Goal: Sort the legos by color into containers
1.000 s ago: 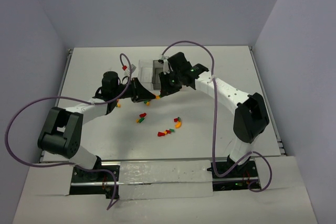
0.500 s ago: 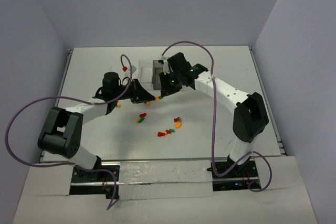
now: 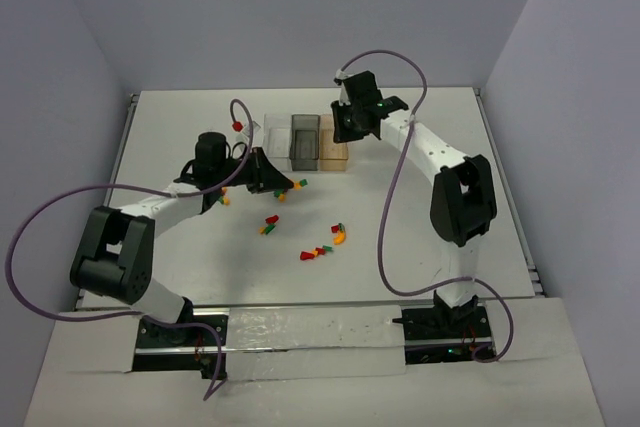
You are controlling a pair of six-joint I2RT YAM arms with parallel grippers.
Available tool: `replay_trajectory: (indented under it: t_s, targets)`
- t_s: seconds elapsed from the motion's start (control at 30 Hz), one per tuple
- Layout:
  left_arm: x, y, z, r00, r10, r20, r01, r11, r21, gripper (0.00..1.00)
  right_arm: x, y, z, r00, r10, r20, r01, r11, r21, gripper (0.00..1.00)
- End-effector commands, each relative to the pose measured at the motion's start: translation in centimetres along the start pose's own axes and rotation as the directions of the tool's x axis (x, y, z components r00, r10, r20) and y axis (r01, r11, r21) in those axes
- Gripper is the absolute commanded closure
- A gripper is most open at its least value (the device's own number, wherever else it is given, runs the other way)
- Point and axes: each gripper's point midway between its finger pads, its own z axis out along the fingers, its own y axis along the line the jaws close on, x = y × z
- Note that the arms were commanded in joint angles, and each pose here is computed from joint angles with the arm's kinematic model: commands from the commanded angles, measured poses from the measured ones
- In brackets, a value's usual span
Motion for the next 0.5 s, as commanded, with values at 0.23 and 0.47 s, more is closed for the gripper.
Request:
replay_trajectory:
  t_s: [0.23,0.47]
  targets:
    - [-3.6,-1.8,-1.4,0.989,0.123,0.085,-0.124,0.992,-0.001,1.0,-2.2,-1.5,4.3,1.0,0.0,0.017,-0.001,0.999,0.05,0.54]
    - [-4.5,-1.8,-1.8,0.986,0.129,0.104,-0.13,0.992,0.005,1.0,-2.2,-0.6,3.8,1.0,0.014,0.008,-0.014,1.0,0.003,0.32]
